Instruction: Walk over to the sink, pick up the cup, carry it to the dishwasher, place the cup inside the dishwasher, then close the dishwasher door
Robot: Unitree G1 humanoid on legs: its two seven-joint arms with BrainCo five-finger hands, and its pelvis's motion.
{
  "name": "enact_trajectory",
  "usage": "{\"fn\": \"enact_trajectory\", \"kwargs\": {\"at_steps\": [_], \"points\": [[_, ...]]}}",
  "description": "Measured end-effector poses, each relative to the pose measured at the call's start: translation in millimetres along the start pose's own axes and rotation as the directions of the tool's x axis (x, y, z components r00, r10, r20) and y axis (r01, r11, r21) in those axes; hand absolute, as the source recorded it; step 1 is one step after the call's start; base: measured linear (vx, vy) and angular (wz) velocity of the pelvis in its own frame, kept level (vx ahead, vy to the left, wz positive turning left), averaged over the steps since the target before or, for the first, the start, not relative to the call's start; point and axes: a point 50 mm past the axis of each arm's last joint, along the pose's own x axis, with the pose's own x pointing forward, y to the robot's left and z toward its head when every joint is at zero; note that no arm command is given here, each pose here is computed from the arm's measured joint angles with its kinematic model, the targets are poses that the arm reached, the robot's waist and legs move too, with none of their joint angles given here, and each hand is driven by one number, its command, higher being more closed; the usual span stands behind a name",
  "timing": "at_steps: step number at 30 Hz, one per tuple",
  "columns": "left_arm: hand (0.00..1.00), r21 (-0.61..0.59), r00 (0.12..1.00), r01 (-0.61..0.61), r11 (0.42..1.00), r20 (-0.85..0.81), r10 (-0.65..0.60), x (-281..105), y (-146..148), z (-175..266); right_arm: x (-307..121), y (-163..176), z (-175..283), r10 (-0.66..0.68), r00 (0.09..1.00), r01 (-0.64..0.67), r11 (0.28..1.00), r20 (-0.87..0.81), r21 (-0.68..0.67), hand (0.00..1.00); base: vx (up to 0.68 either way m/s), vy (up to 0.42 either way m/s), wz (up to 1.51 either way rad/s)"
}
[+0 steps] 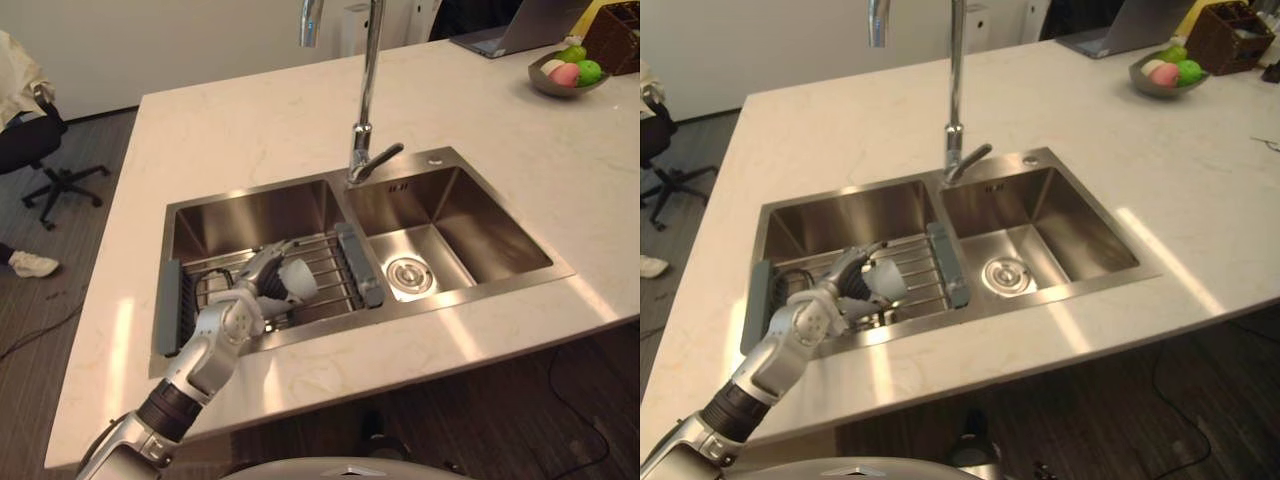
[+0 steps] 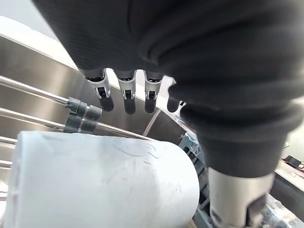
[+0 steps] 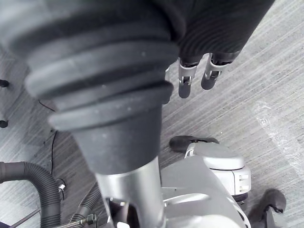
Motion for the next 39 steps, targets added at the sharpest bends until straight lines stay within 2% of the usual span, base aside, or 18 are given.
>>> {"fn": "enact_trajectory", "kwargs": {"at_steps": [17, 32, 38, 39], "points": [[0.0, 0.016, 0.998, 0.054, 0.998, -0.038, -0.054, -1.6, -8.2, -7.6, 0.1, -0.7, -0.8, 0.009, 1.0, -0.009, 1.0, -0.014, -0.001, 0.0, -0.02, 0.022, 0.0], [0.0, 0.051, 0.968, 0.143, 0.988, -0.218, -0.129, -2.0, -26.2, -36.5, 1.1, -3.3, 2.5, 0.026, 0.999, -0.026, 1.0, -0.022, -0.007, 0.0, 0.0, 0.002, 0.0], [0.0, 0.042, 0.961, 0.163, 0.986, -0.232, -0.149, -2.9, -28.6, -39.8, 1.4, -3.9, 3.3, 0.028, 0.999, -0.028, 1.0, -0.026, -0.008, 0.0, -0.01, 0.004, 0.0], [1.0, 0.043, 0.961, 0.168, 0.985, -0.232, -0.154, -2.1, -27.9, -39.5, 1.4, -4.2, 3.5, 0.03, 0.999, -0.03, 1.0, -0.025, -0.009, 0.0, 0.0, 0.0, 0.0]]}}
